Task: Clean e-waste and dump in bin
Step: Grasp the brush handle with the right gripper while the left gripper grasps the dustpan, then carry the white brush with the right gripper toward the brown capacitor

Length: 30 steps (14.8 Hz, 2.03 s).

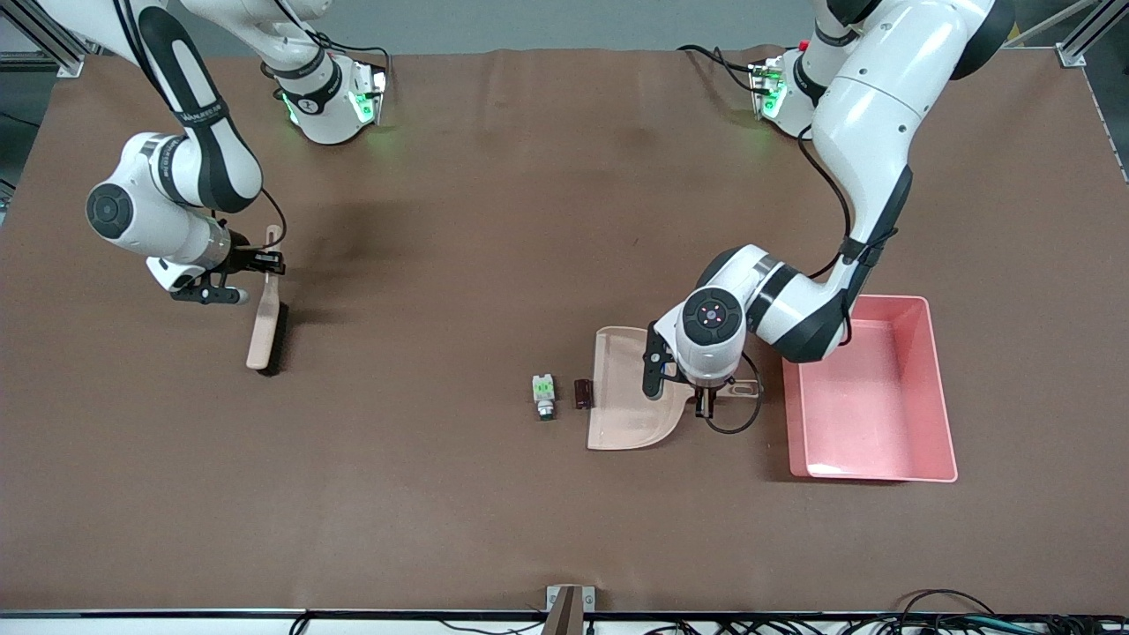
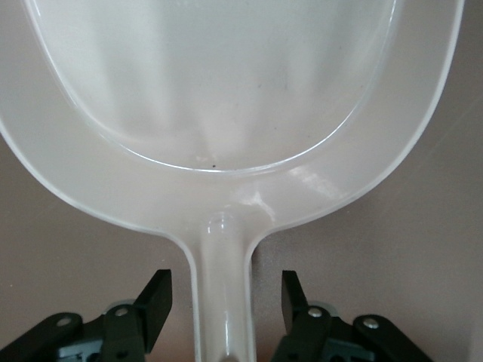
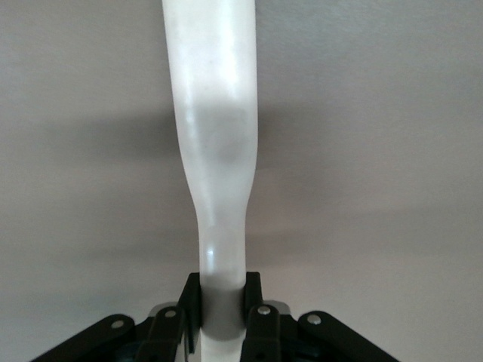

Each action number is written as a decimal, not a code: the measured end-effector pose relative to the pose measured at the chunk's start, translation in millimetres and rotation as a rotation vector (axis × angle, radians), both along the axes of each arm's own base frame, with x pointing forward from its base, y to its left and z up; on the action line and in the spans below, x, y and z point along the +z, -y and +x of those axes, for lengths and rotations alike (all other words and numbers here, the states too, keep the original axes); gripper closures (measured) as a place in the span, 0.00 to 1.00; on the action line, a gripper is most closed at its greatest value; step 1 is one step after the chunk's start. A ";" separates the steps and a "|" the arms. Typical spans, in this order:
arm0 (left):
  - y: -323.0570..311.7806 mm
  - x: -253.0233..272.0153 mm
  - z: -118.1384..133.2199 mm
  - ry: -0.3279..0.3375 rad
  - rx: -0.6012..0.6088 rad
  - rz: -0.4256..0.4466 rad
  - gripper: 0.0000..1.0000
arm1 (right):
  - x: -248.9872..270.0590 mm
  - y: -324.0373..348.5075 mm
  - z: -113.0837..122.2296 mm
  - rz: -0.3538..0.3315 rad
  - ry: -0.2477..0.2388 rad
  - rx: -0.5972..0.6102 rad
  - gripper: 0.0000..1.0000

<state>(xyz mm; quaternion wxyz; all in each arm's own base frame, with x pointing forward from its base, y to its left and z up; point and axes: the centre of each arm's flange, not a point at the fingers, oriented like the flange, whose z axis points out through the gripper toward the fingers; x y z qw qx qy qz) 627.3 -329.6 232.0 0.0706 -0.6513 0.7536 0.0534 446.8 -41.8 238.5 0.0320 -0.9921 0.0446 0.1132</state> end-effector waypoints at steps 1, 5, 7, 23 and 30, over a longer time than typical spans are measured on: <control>-0.1 -1.3 -0.1 -0.001 -0.001 0.002 0.36 | 10.0 -10.3 9.8 0.001 -0.006 0.011 0.74; -0.8 -3.9 0.0 0.004 -0.011 0.014 0.46 | 52.0 -46.5 45.4 0.007 0.019 0.052 0.74; -0.8 -4.0 0.1 0.004 -0.012 0.014 0.53 | 59.7 -64.1 51.8 -0.001 0.034 0.042 0.74; -5.4 -2.9 -1.1 -0.023 0.027 0.052 0.66 | 34.7 -386.4 82.9 0.073 0.020 -0.184 0.74; -2.6 -3.3 -4.6 -0.028 0.058 0.068 0.66 | 8.1 -446.9 73.1 0.052 0.002 -0.200 0.74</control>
